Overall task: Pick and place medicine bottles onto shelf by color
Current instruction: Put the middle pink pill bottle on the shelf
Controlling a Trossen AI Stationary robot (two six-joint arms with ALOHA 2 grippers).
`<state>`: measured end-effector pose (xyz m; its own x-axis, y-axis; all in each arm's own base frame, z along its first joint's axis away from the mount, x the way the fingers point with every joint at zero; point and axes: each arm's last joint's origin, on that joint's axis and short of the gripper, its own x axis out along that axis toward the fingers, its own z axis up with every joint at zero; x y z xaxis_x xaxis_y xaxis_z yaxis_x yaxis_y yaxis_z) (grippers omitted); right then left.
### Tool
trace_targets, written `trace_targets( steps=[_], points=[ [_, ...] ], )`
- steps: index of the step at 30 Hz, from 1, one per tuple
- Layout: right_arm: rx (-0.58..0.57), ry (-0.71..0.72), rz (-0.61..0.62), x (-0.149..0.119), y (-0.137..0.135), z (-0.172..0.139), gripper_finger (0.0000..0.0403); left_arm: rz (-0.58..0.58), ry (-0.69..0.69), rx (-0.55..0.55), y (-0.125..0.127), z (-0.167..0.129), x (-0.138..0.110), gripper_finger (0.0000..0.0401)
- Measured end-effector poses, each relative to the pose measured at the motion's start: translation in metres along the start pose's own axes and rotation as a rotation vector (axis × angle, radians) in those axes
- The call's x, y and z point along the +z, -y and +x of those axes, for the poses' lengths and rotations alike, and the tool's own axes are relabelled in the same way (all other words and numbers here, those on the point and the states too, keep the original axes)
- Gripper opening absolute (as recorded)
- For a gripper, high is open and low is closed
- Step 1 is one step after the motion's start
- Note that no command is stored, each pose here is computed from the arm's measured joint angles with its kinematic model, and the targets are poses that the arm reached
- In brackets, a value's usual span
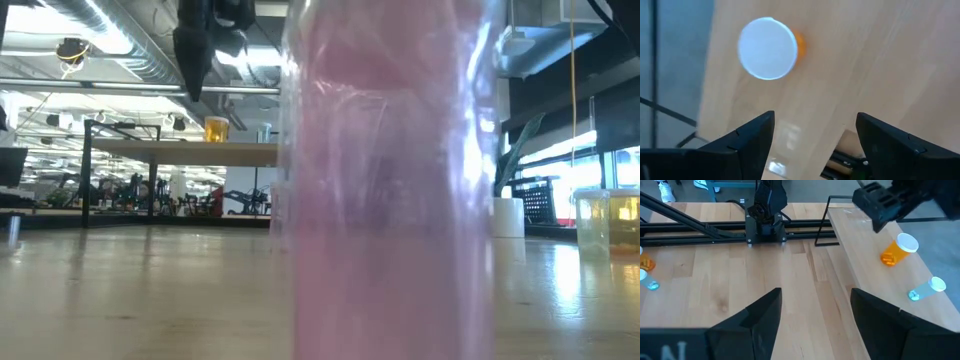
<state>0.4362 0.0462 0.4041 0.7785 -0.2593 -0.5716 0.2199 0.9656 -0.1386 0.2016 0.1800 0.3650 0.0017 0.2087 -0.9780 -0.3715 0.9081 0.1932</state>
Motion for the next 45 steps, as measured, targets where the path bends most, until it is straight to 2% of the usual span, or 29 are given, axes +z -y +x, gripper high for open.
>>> trace_targets(
  steps=[5, 24, 31, 38, 45],
  points=[
    [0.0, 0.0, 0.0, 0.0, 0.0, 0.0, 0.0237, 0.0, -0.004, -0.034, -0.004, 0.013, 0.005, 0.0273],
    [0.0, -0.001, -0.003, 0.0, 0.0, 0.0, 0.0237, 0.082, 0.112, 0.037, -0.009, 0.019, 0.02, 0.0273],
    [0.0, 0.0, -0.003, 0.0, 0.0, 0.0, 0.0237, 0.034, 0.104, 0.02, -0.005, 0.018, 0.019, 0.0273],
    [0.0, 0.0, -0.003, 0.0, 0.0, 0.0, 0.0237, -0.016, 0.221, -0.06, 0.013, -0.012, 0.002, 0.0273],
    [0.001, 0.0, -0.003, 0.0, 0.0, 0.0, 0.0237, 0.009, 0.373, -0.094, 0.044, -0.055, -0.033, 0.0273]
  ],
)
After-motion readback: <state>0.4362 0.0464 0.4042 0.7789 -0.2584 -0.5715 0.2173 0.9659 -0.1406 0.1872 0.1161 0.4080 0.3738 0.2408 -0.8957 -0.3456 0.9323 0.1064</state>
